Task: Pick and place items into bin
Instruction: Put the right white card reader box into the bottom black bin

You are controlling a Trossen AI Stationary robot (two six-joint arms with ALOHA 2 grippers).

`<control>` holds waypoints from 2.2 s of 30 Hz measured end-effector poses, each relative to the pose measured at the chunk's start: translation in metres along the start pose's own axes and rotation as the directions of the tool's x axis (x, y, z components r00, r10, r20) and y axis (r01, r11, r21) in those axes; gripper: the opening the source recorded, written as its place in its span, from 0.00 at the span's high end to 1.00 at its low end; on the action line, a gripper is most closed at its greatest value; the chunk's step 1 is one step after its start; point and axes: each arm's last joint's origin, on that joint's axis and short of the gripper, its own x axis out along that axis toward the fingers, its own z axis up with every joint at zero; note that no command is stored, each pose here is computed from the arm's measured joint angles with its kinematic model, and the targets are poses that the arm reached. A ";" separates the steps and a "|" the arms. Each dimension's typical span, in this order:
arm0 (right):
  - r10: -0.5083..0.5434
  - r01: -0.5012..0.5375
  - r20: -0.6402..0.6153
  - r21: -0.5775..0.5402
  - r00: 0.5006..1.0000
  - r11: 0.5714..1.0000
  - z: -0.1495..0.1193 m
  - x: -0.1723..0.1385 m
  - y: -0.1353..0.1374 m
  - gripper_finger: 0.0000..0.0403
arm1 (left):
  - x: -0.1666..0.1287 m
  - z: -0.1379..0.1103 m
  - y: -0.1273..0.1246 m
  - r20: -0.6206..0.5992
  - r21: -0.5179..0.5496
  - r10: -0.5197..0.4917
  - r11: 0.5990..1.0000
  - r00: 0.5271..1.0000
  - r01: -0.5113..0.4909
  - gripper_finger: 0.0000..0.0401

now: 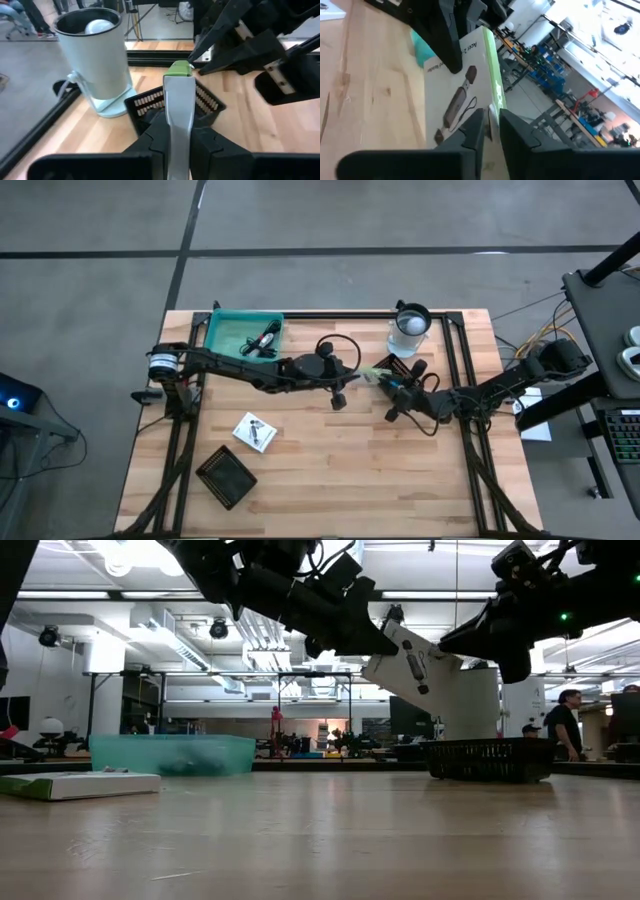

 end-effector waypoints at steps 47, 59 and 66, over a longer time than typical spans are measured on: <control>-0.152 0.155 -0.051 0.064 0.987 0.986 0.002 0.012 -0.016 0.80 | -0.223 0.061 0.005 -0.705 -0.476 -0.239 0.858 0.667 -0.195 0.95; -0.145 0.149 -0.048 0.081 0.988 0.986 0.002 0.012 -0.016 0.81 | -0.245 0.047 -0.035 -0.804 -0.539 -0.334 0.758 0.492 -0.366 0.95; -0.145 0.149 -0.048 0.076 0.988 0.986 0.002 0.012 -0.016 0.83 | -0.262 0.032 -0.063 -0.842 -0.528 -0.342 0.683 0.417 -0.504 0.95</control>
